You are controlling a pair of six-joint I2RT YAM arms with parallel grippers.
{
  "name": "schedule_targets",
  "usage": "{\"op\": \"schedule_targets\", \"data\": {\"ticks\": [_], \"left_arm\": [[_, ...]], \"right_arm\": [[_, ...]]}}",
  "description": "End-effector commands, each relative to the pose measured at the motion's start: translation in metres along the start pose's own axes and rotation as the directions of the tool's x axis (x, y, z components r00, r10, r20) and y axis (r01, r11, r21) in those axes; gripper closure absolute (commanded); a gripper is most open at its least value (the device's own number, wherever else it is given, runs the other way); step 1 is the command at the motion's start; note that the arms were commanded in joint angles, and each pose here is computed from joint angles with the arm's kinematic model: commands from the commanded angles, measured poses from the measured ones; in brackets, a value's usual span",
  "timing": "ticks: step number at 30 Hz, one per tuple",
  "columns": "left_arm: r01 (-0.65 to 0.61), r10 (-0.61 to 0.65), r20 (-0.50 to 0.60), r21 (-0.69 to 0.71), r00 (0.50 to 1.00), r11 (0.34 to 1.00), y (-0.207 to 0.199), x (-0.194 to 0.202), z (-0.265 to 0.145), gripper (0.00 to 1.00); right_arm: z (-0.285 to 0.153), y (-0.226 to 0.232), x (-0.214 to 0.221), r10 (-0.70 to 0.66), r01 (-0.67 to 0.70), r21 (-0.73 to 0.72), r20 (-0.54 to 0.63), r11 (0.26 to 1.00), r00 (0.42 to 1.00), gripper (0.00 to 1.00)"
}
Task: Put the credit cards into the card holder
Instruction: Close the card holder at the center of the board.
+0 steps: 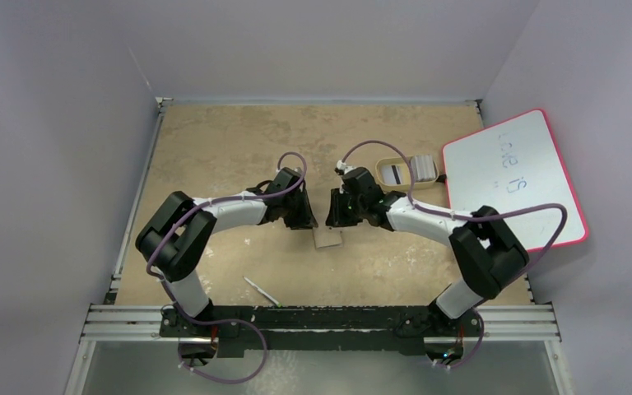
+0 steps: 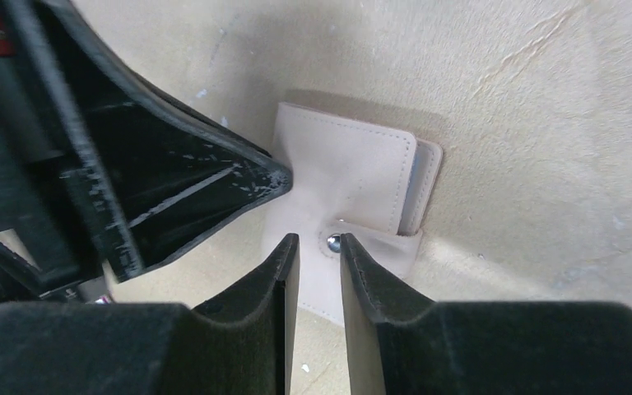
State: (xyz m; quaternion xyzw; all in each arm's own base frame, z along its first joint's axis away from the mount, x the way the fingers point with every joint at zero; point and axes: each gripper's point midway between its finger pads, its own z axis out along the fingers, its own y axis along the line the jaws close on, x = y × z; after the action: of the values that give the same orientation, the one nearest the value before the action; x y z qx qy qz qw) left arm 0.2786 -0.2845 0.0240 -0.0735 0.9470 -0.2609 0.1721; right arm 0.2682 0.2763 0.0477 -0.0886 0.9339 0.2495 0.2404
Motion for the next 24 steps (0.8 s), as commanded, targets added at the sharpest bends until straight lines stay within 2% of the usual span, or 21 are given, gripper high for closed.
{"op": "schedule_targets", "data": {"ticks": [1,9,24], "left_arm": [[-0.007,0.005,0.043,0.047,0.999,0.999,-0.017,-0.014,-0.002,0.79],[-0.016,0.014,0.037,0.057,0.999,0.998,-0.019,-0.013,-0.004,0.78],[-0.014,0.012,0.044,0.054,0.999,0.998,-0.019,-0.013,-0.007,0.78]], "right_arm": [[-0.027,0.009,-0.033,-0.012,0.008,0.038,0.113,0.999,0.994,0.72],[-0.014,0.004,-0.014,0.001,-0.004,0.043,0.063,0.999,0.998,0.75],[-0.008,0.0,-0.003,-0.038,0.033,0.131,0.039,0.991,0.999,0.74]]}}
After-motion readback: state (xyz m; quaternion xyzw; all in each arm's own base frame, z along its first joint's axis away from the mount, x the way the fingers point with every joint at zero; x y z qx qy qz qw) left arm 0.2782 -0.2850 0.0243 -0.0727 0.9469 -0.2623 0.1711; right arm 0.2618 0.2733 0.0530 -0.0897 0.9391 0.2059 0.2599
